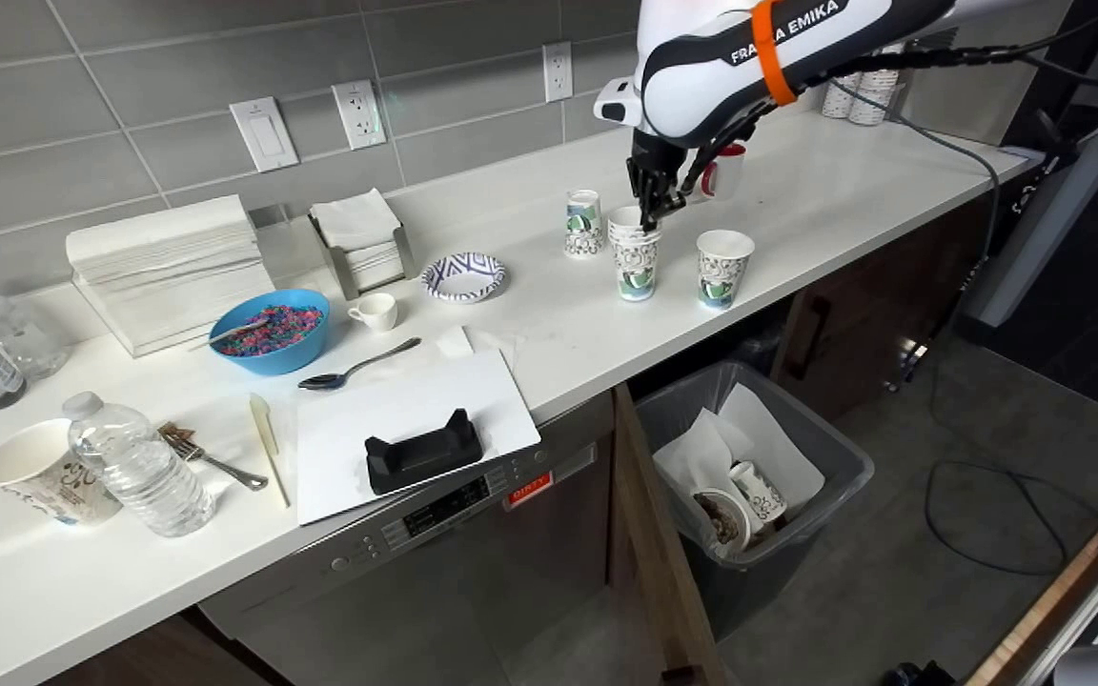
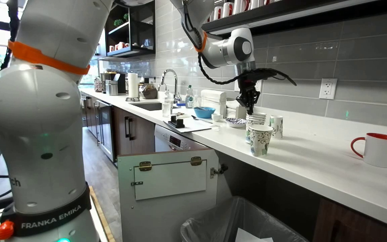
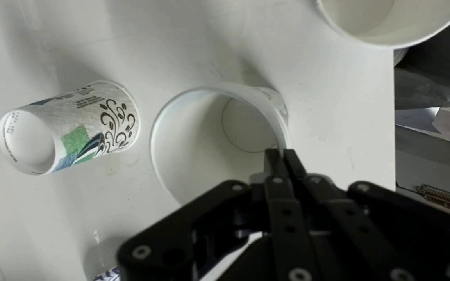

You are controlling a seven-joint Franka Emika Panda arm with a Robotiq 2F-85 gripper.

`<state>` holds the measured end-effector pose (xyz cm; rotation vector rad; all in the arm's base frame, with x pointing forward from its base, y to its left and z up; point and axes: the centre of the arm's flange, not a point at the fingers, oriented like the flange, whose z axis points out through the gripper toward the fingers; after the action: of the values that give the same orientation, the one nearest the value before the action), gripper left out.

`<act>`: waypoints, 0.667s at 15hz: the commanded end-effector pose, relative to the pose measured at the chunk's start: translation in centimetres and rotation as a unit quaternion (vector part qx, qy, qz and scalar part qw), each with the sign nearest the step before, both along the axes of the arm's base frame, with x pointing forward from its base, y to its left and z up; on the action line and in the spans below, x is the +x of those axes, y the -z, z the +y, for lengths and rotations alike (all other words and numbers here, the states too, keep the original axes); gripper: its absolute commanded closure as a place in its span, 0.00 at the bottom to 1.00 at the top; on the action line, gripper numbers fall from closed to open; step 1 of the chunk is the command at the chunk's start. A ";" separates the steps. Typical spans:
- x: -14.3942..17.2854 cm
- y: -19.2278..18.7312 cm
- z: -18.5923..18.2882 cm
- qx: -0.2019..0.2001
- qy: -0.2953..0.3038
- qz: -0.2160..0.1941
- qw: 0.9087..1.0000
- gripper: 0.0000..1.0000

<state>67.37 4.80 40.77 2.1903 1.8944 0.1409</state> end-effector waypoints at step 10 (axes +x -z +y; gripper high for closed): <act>0.8 -5.8 2.2 -0.001 -0.005 -0.030 1.000 0.99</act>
<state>68.24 6.43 45.24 2.1143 1.8697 0.1972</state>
